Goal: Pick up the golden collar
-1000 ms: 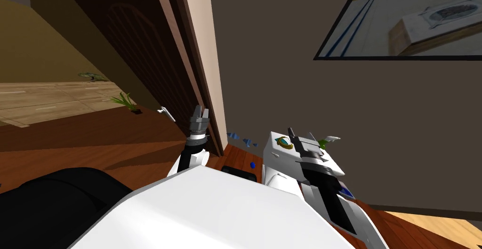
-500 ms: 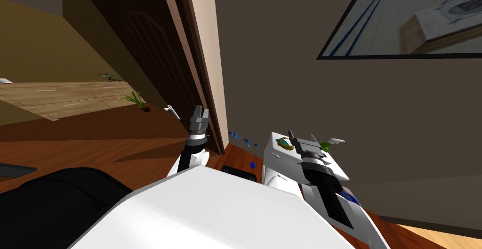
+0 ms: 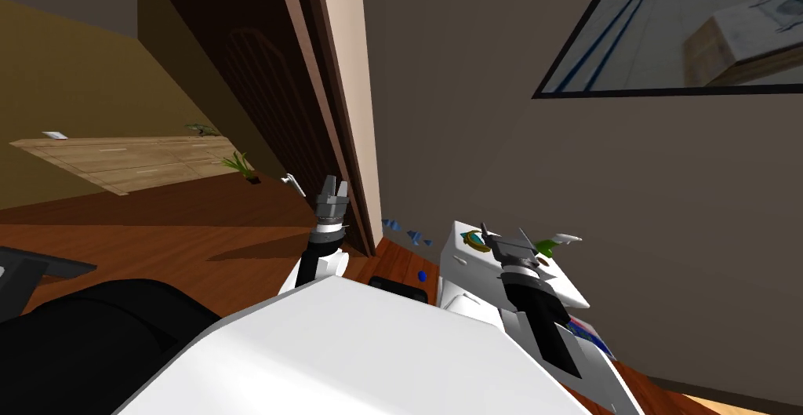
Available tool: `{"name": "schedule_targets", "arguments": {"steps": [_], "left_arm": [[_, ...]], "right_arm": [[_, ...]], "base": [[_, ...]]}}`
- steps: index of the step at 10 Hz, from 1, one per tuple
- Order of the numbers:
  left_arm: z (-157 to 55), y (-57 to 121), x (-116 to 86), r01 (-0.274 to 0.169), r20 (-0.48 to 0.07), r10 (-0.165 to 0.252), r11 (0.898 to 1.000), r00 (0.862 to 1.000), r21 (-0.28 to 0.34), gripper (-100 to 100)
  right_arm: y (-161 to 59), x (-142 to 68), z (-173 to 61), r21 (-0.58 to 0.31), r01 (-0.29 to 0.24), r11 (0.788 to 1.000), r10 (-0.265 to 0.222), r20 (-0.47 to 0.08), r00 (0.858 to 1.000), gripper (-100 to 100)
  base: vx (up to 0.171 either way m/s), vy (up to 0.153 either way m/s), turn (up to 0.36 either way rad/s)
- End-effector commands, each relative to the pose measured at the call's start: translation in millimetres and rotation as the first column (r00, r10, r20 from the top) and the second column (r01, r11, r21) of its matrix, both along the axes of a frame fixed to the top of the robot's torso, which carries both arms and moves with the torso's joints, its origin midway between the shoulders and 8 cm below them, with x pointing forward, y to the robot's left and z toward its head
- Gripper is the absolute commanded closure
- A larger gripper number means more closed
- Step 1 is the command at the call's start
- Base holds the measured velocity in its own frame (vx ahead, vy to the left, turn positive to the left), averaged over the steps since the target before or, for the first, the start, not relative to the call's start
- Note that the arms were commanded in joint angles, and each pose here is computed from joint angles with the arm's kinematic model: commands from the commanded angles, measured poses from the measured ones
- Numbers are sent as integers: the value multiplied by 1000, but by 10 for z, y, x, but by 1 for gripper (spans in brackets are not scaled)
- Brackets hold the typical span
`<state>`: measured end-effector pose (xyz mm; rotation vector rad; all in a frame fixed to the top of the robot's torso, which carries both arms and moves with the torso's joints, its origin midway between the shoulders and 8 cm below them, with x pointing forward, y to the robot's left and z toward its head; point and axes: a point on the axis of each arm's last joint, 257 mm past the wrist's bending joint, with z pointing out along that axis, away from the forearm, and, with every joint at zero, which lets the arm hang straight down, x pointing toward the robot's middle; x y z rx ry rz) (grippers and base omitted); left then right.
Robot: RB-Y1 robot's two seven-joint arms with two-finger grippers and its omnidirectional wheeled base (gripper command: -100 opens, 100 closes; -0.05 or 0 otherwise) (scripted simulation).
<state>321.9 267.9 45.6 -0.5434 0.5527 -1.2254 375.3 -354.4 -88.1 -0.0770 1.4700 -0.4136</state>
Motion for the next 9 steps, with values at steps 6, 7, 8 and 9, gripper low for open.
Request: {"name": "schedule_targets", "arguments": {"steps": [6, 7, 8, 9], "left_arm": [[0, 0, 0, 0, 0, 0, 1000, 1000, 0, 0], [0, 0, 0, 0, 0, 0, 1000, 1000, 0, 0], [0, 0, 0, 0, 0, 0, 1000, 1000, 0, 0], [0, 0, 0, 0, 0, 0, 1000, 1000, 0, 0]], "right_arm": [[-245, -64, -304, -202, 94, 975, -125, -144, 982, -100], [-247, -65, -307, -225, 93, 970, -129, -150, 980, -100], [-247, -65, -307, -239, 93, 967, -131, -152, 980, -100], [-336, -104, -438, -284, 116, 952, -177, -200, 964, -100]], "base": [[-20, 0, 65], [-36, 0, 118], [-9, 0, 30], [-31, 0, 102]]}}
